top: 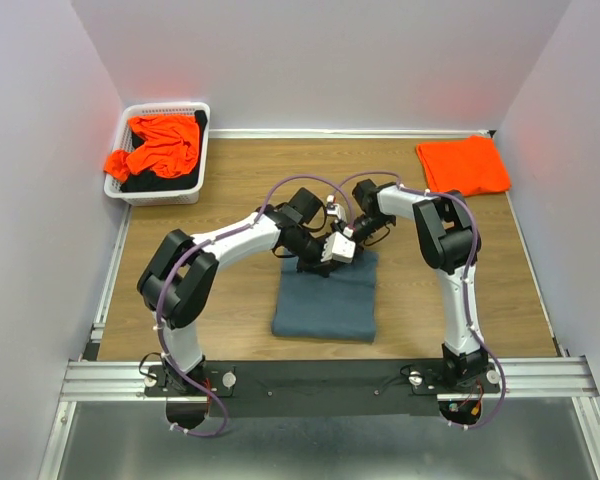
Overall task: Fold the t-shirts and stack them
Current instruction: Fold the tshirt
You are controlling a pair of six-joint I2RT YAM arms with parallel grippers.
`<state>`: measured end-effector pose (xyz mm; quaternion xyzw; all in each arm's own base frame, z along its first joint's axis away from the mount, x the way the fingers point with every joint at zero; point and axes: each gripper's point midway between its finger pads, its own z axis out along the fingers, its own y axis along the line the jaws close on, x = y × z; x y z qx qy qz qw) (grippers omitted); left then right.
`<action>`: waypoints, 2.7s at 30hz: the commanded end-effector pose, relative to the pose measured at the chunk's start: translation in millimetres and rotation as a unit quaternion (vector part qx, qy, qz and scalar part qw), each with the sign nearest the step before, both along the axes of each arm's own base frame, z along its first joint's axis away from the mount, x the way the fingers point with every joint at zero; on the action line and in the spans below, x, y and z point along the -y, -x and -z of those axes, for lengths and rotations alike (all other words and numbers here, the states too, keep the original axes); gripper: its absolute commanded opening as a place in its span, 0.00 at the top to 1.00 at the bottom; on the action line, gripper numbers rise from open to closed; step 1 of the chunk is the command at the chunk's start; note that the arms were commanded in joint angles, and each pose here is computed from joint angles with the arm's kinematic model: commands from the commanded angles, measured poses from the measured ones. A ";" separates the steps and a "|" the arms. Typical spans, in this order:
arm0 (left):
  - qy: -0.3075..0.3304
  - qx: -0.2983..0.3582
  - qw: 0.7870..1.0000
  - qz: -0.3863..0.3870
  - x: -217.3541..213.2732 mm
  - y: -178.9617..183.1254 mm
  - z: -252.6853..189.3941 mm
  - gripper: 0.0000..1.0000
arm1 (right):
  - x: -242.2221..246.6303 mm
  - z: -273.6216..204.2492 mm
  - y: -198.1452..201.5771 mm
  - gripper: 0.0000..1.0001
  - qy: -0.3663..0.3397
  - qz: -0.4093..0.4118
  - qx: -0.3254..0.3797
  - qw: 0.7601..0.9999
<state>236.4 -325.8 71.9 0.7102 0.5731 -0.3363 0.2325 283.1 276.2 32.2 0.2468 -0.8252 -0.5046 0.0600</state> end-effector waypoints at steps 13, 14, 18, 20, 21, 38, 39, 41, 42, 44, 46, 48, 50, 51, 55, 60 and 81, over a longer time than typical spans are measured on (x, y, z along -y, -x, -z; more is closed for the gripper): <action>0.019 0.090 0.995 -0.026 8.9 -45.4 -47.3 1.00 | 0.8 17.5 20.8 0.80 -0.015 -0.022 -0.017 1.000; 0.018 0.092 0.995 -0.026 8.8 -47.9 -46.4 1.00 | 0.8 17.9 20.6 0.80 -0.015 -0.022 -0.016 1.000; 0.014 0.104 0.994 -0.028 9.7 -58.2 -39.4 1.00 | 1.1 17.5 20.4 0.80 -0.014 -0.023 -0.015 1.000; 0.012 0.111 0.993 -0.036 7.4 -62.7 -35.2 1.00 | 1.0 16.1 19.5 0.81 -0.014 -0.023 -0.010 1.000; 0.016 0.115 0.992 -0.039 7.6 -64.3 -32.4 1.00 | 1.0 16.5 19.7 0.81 -0.013 -0.022 -0.012 1.000; 0.034 0.149 0.988 -0.018 3.2 -28.2 -34.6 1.00 | -5.4 -38.1 -19.0 0.79 0.002 -0.009 0.093 0.996; 0.035 0.152 0.988 -0.016 3.6 -26.5 -35.4 1.00 | -4.9 -41.8 -20.6 0.79 0.003 -0.010 0.102 0.995; 0.034 0.155 0.987 -0.012 4.1 -23.0 -33.7 1.00 | -4.5 -47.7 -23.4 0.78 0.004 -0.011 0.116 0.993; 0.035 0.155 0.987 -0.007 6.3 -18.9 -32.3 1.00 | -3.9 -48.1 -24.9 0.78 0.007 -0.012 0.121 0.993; 0.033 0.156 0.987 -0.005 6.8 -16.5 -30.2 1.00 | -1.3 -40.0 -29.2 0.78 0.021 -0.022 0.127 0.991; 0.033 0.160 0.987 -0.004 7.5 -17.0 -31.3 1.00 | -0.4 -36.0 -30.3 0.78 0.022 -0.035 0.127 0.991; 0.032 0.165 0.986 -0.006 7.7 -19.1 -33.2 1.00 | 0.2 -21.6 -27.2 0.80 0.024 -0.043 0.106 0.993; 0.033 0.173 0.984 -0.008 7.3 -21.4 -37.5 1.00 | 0.7 -11.8 -24.3 0.82 0.023 -0.049 0.093 0.994; 0.035 0.178 0.983 -0.010 7.9 -23.2 -40.1 1.00 | 1.7 -2.2 -20.9 0.83 0.025 -0.051 0.080 0.995; 0.039 0.195 0.980 -0.015 8.0 -27.8 -48.6 1.00 | 2.8 16.0 -10.7 0.85 0.022 -0.062 0.058 0.996; 0.051 0.229 0.972 -0.035 10.5 -42.3 -63.8 1.00 | 5.0 28.6 4.4 0.86 0.019 -0.071 0.035 0.997; 0.035 0.238 0.969 -0.059 8.0 -74.3 -40.8 0.91 | 6.1 25.2 0.0 0.87 0.023 -0.076 0.054 0.995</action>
